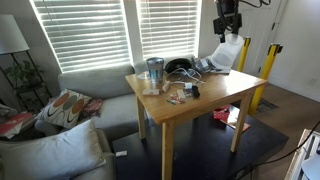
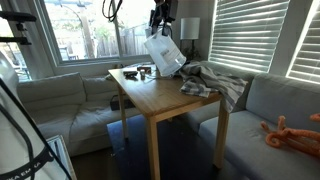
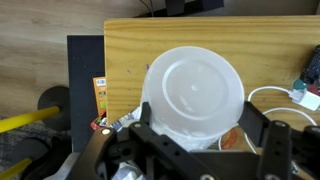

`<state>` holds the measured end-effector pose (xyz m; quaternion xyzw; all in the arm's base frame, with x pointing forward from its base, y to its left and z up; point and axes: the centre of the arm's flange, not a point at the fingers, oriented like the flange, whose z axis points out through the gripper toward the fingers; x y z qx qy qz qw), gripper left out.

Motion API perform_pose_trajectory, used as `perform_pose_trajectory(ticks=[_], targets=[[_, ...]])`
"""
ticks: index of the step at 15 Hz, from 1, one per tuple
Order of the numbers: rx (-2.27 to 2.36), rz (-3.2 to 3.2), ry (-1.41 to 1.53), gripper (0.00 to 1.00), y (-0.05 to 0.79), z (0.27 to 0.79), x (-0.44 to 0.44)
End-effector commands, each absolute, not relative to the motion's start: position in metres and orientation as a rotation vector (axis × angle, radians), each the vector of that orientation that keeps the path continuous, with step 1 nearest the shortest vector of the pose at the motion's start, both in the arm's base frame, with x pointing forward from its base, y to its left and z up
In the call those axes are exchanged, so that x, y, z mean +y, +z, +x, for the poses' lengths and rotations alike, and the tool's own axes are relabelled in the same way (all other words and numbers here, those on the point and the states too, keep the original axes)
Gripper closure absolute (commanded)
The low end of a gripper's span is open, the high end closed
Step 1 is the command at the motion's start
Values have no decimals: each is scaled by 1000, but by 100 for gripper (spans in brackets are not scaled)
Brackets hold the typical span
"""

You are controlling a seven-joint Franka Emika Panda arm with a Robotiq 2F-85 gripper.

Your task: Flip the upside down positioned frost flex cup clockwise twice to position it upright on the table

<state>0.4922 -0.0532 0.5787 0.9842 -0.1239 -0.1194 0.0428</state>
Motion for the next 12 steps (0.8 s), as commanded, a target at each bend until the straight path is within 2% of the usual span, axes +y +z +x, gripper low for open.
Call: perform_pose_trajectory(ticks=[1,12], targets=[[-346,3008,-346,39,577,488,-43],[325,2985,54,39,549,437,79]])
